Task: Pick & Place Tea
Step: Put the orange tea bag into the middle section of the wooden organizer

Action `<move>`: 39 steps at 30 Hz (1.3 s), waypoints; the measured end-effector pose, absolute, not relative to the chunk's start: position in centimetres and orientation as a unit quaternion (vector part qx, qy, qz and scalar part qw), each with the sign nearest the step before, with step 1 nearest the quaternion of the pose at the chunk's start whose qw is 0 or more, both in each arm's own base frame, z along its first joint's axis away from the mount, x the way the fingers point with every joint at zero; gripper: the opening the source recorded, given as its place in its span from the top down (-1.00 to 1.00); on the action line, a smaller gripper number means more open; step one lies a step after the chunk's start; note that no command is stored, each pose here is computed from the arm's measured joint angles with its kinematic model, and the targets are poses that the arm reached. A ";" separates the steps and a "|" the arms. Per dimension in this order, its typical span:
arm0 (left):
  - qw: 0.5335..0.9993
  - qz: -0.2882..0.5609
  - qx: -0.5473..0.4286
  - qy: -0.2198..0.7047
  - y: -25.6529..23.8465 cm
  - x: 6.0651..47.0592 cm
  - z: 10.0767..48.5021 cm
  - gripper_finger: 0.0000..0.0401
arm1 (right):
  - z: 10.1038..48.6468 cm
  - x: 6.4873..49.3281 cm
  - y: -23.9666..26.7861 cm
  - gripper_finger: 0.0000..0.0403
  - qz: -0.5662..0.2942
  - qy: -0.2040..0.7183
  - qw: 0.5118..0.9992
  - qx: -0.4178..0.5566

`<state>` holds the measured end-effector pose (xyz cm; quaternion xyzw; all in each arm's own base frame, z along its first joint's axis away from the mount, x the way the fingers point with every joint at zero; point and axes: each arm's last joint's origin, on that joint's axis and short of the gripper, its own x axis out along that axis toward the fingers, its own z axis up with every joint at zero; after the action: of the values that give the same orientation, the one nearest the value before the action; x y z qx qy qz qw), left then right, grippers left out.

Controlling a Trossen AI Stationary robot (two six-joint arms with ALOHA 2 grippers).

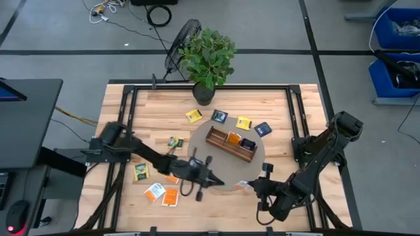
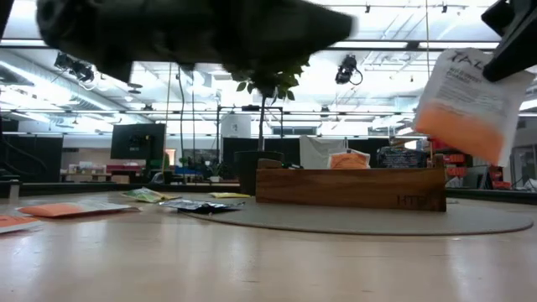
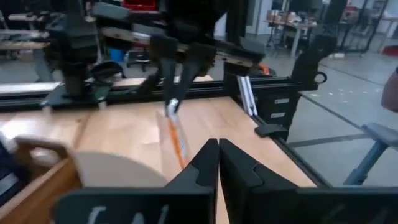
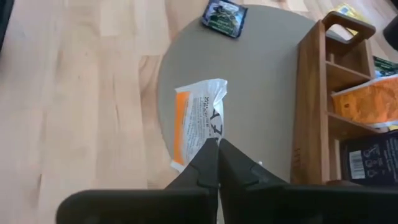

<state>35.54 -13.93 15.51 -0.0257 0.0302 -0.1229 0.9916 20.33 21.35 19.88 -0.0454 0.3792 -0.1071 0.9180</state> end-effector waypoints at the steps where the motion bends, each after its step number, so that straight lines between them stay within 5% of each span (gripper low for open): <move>1: 0.992 -0.121 -0.027 0.028 -13.6 34.8 15.7 0.91 | 19.9 20.5 21.1 0.99 -0.110 0.381 0.917 -0.048; 12: 0.995 -0.099 -0.027 0.012 -10.8 27.7 16.8 0.91 | 20.7 24.1 17.1 1.00 -0.164 0.409 0.894 -0.077; 25: 0.997 -0.073 -0.022 -0.010 -9.2 24.4 17.9 0.91 | 25.4 29.7 9.7 1.00 -0.197 0.458 0.865 -0.052; 39: 0.998 -0.039 -0.033 -0.044 -6.9 19.1 18.4 0.91 | 25.4 30.6 4.1 1.00 -0.226 0.507 0.831 -0.010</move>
<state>19.14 -6.89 18.36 -0.0331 -0.0443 -0.0389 0.9977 30.59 4.06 25.40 -0.0099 0.5074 -0.2262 0.8314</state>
